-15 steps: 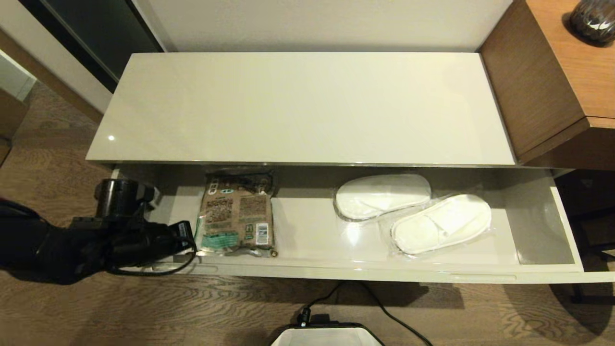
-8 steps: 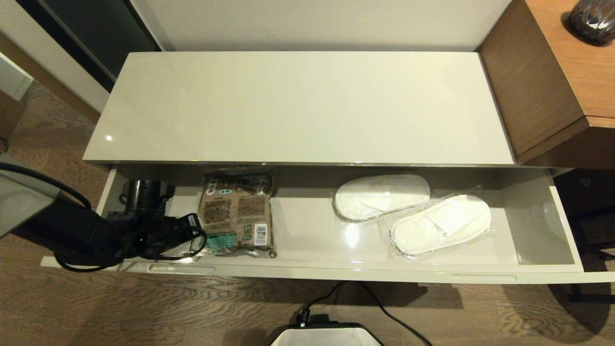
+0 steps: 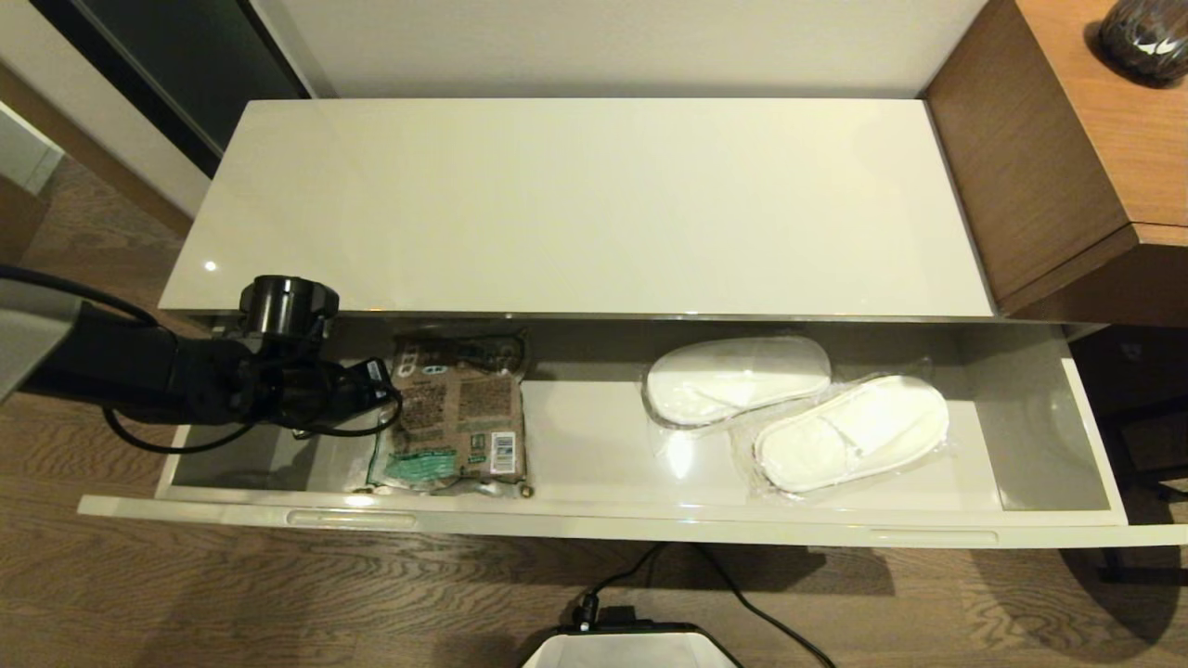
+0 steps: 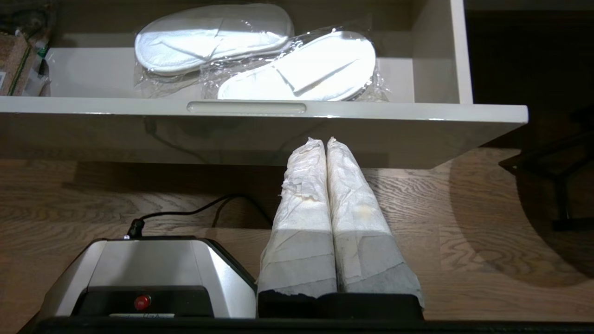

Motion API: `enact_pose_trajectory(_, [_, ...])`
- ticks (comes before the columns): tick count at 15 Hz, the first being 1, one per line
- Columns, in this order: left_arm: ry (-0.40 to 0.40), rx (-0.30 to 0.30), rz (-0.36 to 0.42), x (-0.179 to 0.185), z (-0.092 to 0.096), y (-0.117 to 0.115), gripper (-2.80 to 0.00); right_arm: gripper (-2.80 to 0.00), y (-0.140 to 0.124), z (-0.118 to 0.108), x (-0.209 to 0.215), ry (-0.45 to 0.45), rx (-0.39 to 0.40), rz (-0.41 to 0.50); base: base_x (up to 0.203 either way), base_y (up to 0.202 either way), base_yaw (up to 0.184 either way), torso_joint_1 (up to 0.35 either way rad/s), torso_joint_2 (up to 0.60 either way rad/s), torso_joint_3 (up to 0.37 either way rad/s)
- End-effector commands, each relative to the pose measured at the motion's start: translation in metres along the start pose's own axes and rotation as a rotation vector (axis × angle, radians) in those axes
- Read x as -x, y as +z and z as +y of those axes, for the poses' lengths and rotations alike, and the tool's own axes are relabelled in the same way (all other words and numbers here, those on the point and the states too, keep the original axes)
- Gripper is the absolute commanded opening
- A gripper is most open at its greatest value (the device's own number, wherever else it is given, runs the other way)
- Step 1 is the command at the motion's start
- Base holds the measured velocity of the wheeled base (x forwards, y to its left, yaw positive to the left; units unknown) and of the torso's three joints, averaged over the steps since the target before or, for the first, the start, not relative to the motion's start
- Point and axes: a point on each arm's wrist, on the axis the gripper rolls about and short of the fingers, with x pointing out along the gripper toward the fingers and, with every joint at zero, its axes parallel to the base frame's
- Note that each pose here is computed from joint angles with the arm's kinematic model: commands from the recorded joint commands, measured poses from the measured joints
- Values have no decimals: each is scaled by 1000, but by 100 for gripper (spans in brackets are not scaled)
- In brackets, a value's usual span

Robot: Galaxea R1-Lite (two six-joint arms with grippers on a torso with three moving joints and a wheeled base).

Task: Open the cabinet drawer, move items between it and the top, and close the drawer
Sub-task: Take out the tissue from the drawer

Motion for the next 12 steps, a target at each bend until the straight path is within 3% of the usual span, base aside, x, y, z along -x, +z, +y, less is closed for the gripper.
enact_pose_trajectory(1, [0, 28, -15, -3, 0, 6, 0, -280, 0, 0, 0, 0, 0, 3, 0, 0, 0, 0, 0, 0])
enact_pose_trajectory(5, [38, 50, 39, -17, 8, -10, 0, -280, 0, 0, 0, 0, 0, 3, 0, 0, 0, 0, 0, 0])
enact_pose_trajectory(9, [57, 89, 39, -23, 21, -6, 0, -280, 0, 0, 0, 0, 0, 3, 0, 0, 0, 0, 0, 0])
enact_pose_trajectory(12, [47, 133, 24, -35, 21, -9, 0, -280, 0, 0, 0, 0, 0, 3, 0, 0, 0, 0, 0, 0])
